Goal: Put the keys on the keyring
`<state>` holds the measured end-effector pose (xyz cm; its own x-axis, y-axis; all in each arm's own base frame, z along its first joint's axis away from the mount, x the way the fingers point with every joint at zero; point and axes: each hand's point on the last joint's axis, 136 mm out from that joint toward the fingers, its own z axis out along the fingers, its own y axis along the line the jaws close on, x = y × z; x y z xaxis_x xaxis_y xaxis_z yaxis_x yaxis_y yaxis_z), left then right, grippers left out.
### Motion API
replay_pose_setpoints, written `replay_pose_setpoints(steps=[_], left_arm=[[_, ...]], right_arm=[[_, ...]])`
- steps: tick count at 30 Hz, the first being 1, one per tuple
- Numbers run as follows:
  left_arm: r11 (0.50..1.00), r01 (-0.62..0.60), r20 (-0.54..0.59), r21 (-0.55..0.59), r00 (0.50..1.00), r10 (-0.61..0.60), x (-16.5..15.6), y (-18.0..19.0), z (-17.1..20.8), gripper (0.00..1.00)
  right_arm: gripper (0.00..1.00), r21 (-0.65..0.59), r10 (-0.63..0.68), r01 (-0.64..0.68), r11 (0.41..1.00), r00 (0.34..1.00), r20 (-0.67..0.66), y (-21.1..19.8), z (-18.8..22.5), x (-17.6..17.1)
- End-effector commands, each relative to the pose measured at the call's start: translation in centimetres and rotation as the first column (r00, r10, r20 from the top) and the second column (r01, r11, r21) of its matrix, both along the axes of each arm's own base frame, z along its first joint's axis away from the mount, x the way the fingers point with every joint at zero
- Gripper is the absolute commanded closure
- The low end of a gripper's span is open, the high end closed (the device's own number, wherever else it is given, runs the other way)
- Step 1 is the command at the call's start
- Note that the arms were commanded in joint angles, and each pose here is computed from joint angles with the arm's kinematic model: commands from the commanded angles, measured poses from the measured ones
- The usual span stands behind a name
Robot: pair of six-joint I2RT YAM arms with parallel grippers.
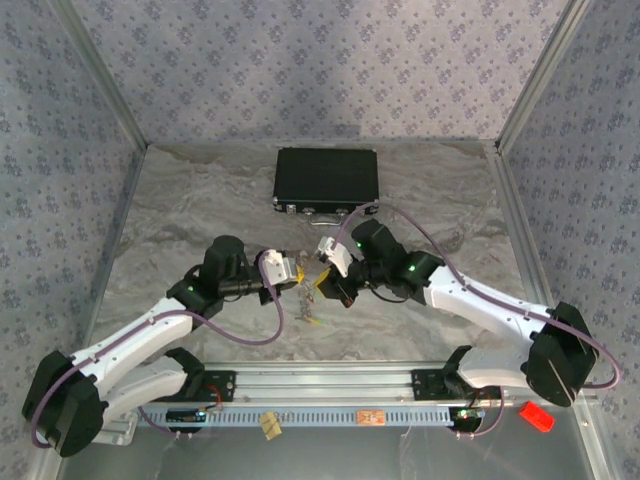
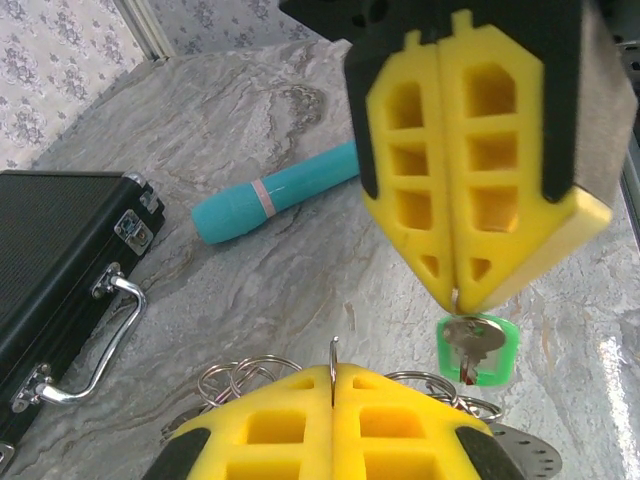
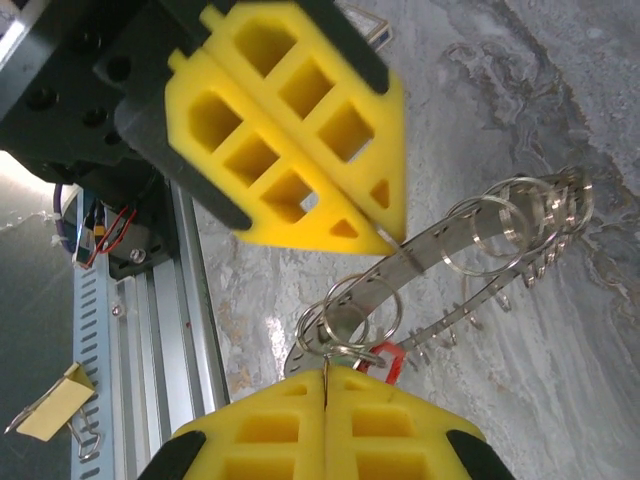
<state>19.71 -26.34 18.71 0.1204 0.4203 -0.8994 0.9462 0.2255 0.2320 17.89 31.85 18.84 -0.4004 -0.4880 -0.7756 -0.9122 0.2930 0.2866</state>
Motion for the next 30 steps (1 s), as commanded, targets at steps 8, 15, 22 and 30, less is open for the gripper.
replay_pose_setpoints(steps=[8, 15, 22, 30], left_arm=[[0.996, 0.087, 0.096, -0.019, 0.992, -0.085, -1.3, -0.5, 1.1, 1.00], [0.994, 0.104, 0.111, -0.014, 0.989, -0.102, -1.6, -0.5, 1.2, 1.00], [0.994, 0.108, 0.110, -0.010, 0.988, -0.106, -1.7, -0.6, 1.1, 1.00], [0.994, 0.113, 0.109, -0.010, 0.988, -0.111, -1.8, -0.6, 1.0, 1.00]], right_arm=[[1.00, 0.058, 0.098, -0.094, 0.994, 0.992, -0.079, 0.6, 1.5, 0.1], [1.00, 0.071, 0.114, -0.107, 0.992, 0.988, -0.104, 0.5, 1.6, 0.4], [1.00, 0.064, 0.116, -0.109, 0.992, 0.987, -0.111, 0.8, 1.4, 0.7], [1.00, 0.059, 0.104, -0.098, 0.993, 0.989, -0.106, 1.2, 1.4, 1.3]])
